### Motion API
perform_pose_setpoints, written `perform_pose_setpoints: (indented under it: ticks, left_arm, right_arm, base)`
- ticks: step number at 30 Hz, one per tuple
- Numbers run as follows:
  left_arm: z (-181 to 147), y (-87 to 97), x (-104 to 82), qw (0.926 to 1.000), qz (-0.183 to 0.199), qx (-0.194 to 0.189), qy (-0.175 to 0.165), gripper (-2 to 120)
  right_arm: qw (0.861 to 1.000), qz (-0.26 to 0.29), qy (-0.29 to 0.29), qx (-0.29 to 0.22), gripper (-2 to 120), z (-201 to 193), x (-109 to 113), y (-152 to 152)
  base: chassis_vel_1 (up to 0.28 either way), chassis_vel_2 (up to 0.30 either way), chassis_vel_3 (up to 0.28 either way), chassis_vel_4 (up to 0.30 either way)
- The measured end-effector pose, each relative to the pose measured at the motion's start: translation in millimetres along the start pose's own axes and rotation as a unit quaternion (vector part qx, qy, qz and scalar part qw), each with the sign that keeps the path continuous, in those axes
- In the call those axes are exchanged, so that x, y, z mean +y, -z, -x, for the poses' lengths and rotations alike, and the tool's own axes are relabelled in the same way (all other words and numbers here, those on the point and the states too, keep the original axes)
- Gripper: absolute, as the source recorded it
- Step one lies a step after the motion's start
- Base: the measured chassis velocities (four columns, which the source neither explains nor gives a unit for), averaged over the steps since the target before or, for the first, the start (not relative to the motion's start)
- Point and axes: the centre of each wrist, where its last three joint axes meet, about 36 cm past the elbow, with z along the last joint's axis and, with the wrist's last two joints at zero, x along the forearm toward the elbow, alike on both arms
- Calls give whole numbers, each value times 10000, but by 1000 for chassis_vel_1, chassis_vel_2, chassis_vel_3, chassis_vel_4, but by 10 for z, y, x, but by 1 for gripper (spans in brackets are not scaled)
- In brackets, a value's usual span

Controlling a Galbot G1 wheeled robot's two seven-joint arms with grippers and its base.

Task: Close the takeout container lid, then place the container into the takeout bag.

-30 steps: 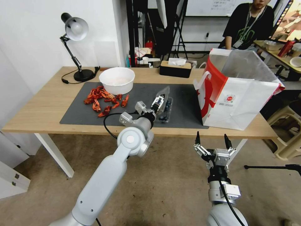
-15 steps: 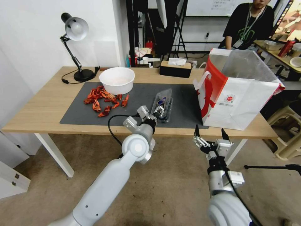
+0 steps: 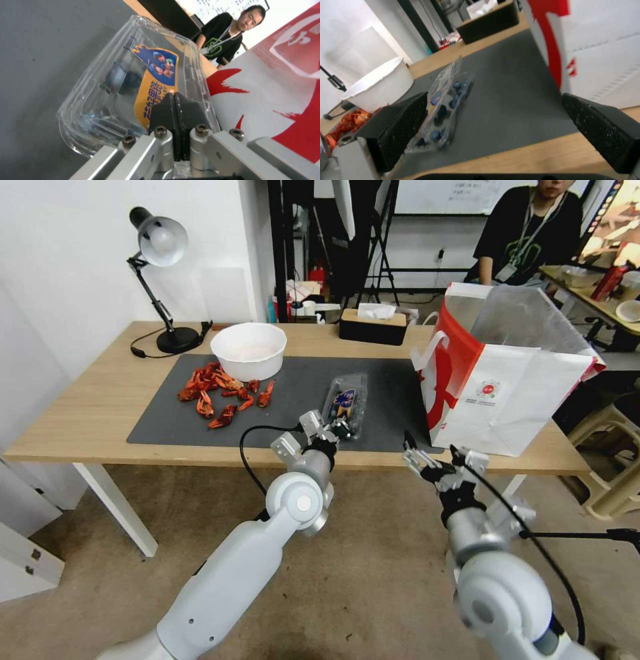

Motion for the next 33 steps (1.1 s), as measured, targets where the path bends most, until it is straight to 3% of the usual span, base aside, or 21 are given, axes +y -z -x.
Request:
perform_pose_setpoints:
  ticks: [14,22,33]
  left_arm:
    - [33,-68,25,9996,280,19,12,0]
    - [31,-79,43,9995,298,15,33,0]
    - [24,-93,67,9995,297,25,61,0]
  right_arm:
    - [9937,776,201,784,100,699,89,386]
    - [9870,995,302,1228,100,1091,218,341]
    - [9857,994,285,1329,100,1493,289,278]
  base:
    - [0,0,0,0]
    - [0,0,0,0]
    - [0,0,0,0]
